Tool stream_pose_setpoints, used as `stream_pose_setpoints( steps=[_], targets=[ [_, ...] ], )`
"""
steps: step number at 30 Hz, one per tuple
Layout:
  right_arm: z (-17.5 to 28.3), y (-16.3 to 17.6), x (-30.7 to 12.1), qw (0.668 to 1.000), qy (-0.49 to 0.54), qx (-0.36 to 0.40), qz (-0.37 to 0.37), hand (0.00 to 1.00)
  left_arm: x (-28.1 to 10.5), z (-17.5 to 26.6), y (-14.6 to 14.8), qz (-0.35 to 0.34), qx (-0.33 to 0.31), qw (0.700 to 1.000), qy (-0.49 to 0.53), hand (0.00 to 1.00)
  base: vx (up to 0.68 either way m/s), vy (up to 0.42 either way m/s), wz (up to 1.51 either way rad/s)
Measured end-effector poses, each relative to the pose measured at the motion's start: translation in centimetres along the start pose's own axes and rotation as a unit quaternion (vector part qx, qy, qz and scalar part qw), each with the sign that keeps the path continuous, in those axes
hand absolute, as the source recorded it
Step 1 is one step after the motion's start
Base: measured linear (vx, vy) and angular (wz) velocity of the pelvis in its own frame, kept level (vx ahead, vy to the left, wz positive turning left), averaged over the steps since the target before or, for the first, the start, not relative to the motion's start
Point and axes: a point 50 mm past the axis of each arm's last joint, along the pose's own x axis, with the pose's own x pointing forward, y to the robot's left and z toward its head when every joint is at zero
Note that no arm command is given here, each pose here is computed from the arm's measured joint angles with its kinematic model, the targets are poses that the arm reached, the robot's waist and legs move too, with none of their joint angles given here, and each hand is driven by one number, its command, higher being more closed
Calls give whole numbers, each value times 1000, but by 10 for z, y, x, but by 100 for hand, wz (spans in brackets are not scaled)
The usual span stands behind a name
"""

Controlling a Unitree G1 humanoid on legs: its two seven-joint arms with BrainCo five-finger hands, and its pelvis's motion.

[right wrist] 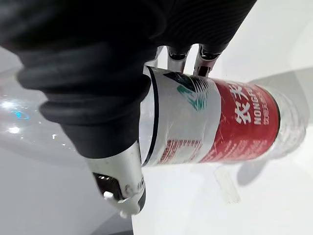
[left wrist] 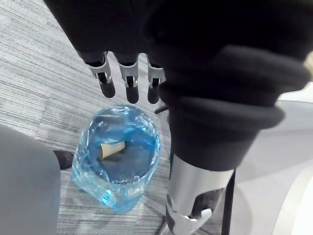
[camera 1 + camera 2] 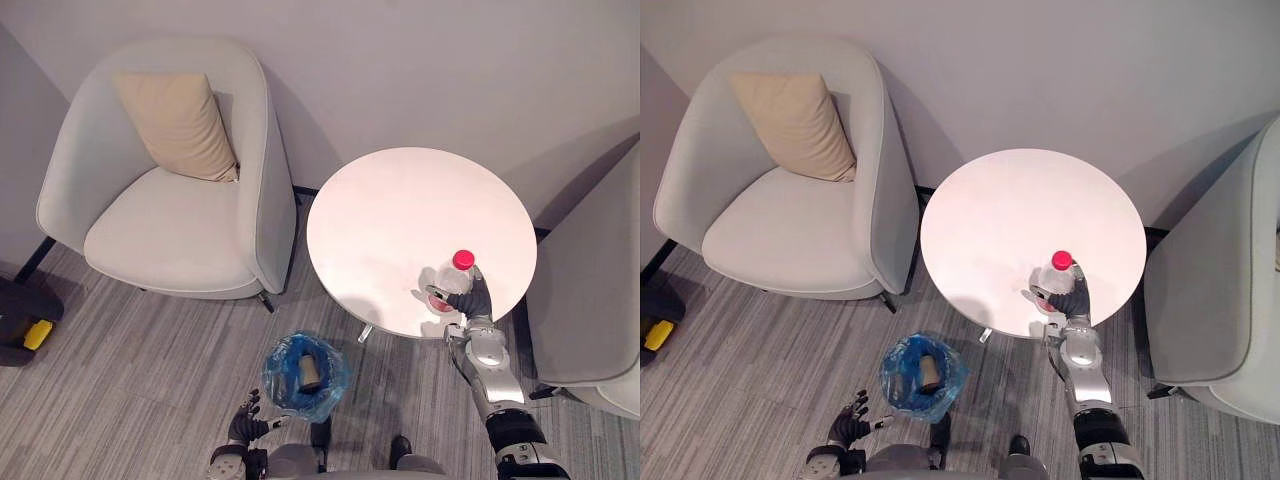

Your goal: Gather rubbish on tea table into small bin, then transfer packed bag to large trash can.

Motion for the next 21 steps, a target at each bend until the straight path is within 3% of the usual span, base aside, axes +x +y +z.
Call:
stream_pose_setpoints(
  steps=[13,21],
  targets=[
    [5,10,1,1000,-8,2,24,100,0,6,-2,-4,0,1000,-13,0,6,-10,6],
    [28,9,-17,997,-72,26,32,100,1,6,-2,-5,1,1000,-13,0,-21,-13,-7]
  ],
)
